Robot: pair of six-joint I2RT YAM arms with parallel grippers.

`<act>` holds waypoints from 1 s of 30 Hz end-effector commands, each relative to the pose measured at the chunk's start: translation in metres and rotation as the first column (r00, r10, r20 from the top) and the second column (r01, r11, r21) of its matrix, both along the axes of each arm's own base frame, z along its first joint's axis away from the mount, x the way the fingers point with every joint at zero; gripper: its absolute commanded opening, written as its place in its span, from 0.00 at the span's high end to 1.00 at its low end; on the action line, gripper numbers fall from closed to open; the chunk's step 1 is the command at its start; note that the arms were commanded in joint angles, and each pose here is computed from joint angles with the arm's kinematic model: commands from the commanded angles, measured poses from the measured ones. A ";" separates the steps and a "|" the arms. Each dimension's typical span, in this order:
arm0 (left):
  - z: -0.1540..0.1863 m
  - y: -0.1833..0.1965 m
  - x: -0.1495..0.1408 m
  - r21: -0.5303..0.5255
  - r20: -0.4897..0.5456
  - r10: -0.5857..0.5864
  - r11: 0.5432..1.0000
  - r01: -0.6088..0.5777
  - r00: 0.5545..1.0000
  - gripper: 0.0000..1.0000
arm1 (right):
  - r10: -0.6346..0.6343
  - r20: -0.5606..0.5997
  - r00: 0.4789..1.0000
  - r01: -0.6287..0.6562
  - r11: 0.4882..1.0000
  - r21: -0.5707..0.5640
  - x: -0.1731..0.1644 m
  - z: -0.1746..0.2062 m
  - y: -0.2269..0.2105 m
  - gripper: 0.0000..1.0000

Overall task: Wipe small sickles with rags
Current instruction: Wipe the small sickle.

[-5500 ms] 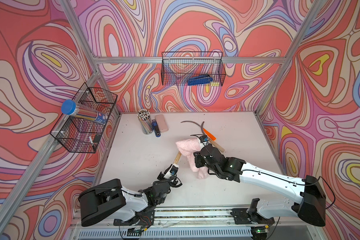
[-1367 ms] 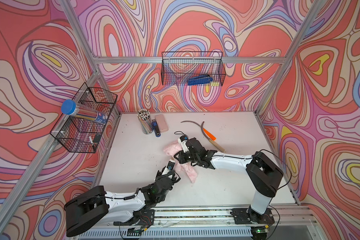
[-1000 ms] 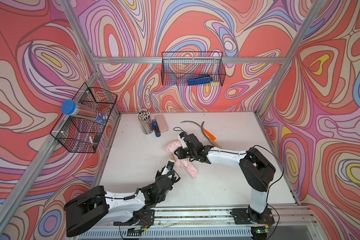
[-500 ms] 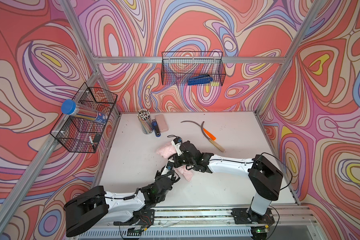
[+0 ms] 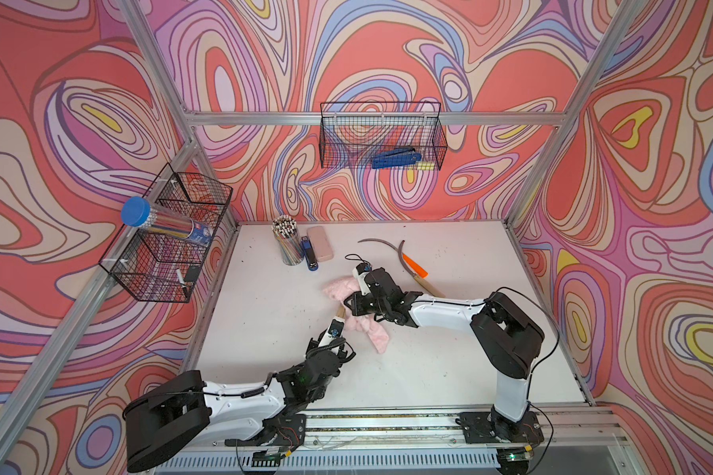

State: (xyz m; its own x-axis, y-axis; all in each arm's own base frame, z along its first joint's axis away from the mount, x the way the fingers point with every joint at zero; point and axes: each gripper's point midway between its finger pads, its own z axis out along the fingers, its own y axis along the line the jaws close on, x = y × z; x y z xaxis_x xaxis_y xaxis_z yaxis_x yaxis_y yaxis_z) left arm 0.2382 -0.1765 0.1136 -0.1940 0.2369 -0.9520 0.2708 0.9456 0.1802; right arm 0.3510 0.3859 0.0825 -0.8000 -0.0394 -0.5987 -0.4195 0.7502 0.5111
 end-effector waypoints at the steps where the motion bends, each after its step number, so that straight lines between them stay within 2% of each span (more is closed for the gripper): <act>1: 0.024 -0.009 0.001 -0.098 0.050 -0.019 0.995 0.024 0.999 1.00 | -0.053 -0.066 0.996 0.047 0.994 -0.096 0.002 -0.034 -0.022 1.00; 5: 0.022 -0.008 0.001 -0.090 0.047 -0.011 0.996 0.015 0.999 1.00 | -0.054 -0.032 0.998 0.051 0.995 -0.091 0.001 -0.014 -0.027 1.00; 10: 0.020 -0.005 0.003 -0.082 0.048 0.005 0.997 -0.001 0.999 1.00 | -0.068 0.054 0.996 0.071 0.996 -0.056 -0.009 0.040 -0.044 1.00; 15: 0.019 -0.005 0.003 -0.084 0.047 0.004 0.996 0.000 0.999 1.00 | -0.140 0.166 0.976 0.158 0.982 -0.104 -0.016 0.085 -0.082 1.00; 21: 0.018 -0.005 0.003 -0.078 0.043 0.000 0.997 0.003 0.999 1.00 | -0.203 0.242 0.949 0.252 0.948 -0.193 -0.010 0.106 -0.110 1.00; 25: 0.015 -0.007 0.002 -0.070 0.035 -0.008 0.997 0.011 0.999 1.00 | -0.177 0.292 0.940 0.234 0.956 -0.175 0.006 0.134 -0.095 1.00; 30: 0.015 -0.008 0.002 -0.074 0.031 -0.016 0.997 0.018 0.999 1.00 | -0.053 0.379 0.924 0.121 0.980 -0.158 0.039 0.155 -0.046 1.00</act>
State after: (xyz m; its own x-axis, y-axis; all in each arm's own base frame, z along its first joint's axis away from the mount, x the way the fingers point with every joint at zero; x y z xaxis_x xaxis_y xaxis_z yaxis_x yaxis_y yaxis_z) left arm 0.2386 -0.1809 0.1215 -0.1747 0.2011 -0.9639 0.2808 0.9485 0.1470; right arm 0.3729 0.3187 0.2208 -0.6032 -0.0590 -0.7954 -0.4029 0.8832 0.2401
